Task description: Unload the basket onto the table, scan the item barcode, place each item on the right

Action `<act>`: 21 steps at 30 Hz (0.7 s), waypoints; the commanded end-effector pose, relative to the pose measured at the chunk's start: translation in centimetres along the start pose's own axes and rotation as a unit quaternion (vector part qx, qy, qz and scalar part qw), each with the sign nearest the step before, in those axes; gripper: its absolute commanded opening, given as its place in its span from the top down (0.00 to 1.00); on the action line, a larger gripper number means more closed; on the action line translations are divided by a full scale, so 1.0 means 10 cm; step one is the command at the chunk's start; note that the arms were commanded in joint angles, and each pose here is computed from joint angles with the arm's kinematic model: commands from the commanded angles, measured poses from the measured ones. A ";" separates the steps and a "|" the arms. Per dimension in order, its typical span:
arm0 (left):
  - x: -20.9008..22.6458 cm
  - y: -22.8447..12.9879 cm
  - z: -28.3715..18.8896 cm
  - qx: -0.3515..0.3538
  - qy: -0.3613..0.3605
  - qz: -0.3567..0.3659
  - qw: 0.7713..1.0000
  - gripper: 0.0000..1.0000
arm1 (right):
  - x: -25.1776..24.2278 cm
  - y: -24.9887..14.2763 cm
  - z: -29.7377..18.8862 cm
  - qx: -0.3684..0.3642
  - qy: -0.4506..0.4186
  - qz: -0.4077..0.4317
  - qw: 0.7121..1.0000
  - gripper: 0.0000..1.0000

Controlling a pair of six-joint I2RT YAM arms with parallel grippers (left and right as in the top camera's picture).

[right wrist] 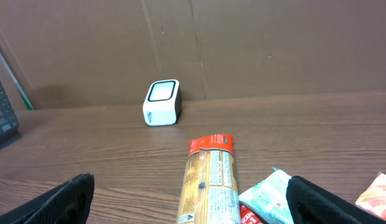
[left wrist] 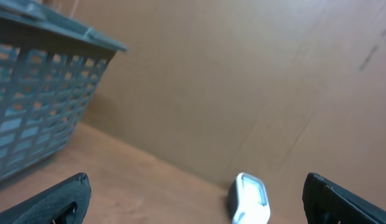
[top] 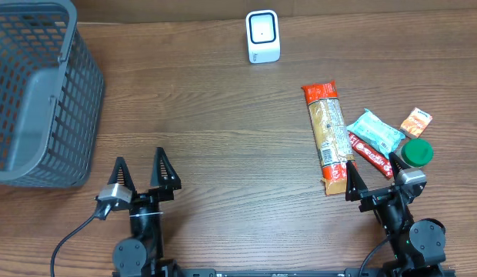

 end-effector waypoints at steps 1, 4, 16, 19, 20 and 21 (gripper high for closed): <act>0.04 -0.15 -0.01 0.024 0.001 0.058 0.998 0.00 | -0.01 -0.01 0.00 -0.003 -0.001 0.002 1.000 0.00; 0.08 -0.25 -0.02 0.046 0.005 0.081 0.996 0.00 | -0.01 -0.01 0.00 -0.003 -0.001 0.002 1.000 0.00; 0.28 -0.68 -0.11 0.147 0.026 0.165 0.975 0.00 | -0.01 -0.01 0.00 -0.003 -0.001 0.002 1.000 0.00; 0.25 -0.69 -0.11 0.149 0.015 0.189 0.971 0.00 | -0.01 -0.01 0.00 -0.003 -0.001 0.002 1.000 0.00; 0.24 -0.70 -0.11 0.150 0.011 0.198 0.969 0.00 | -0.01 -0.01 0.00 -0.003 -0.001 0.002 1.000 0.00; 0.23 -0.70 -0.11 0.150 0.007 0.205 0.967 0.00 | -0.01 -0.01 0.00 -0.003 -0.001 0.002 1.000 0.00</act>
Point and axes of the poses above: each gripper's point midway between its finger pads, its own z axis out along the fingers, its own x axis along the line the jaws close on, y = z × x, the point moved 1 cm from there along -z, back along the fingers, and after that the axes turned 1 degree about -z, right-handed, at the moved point
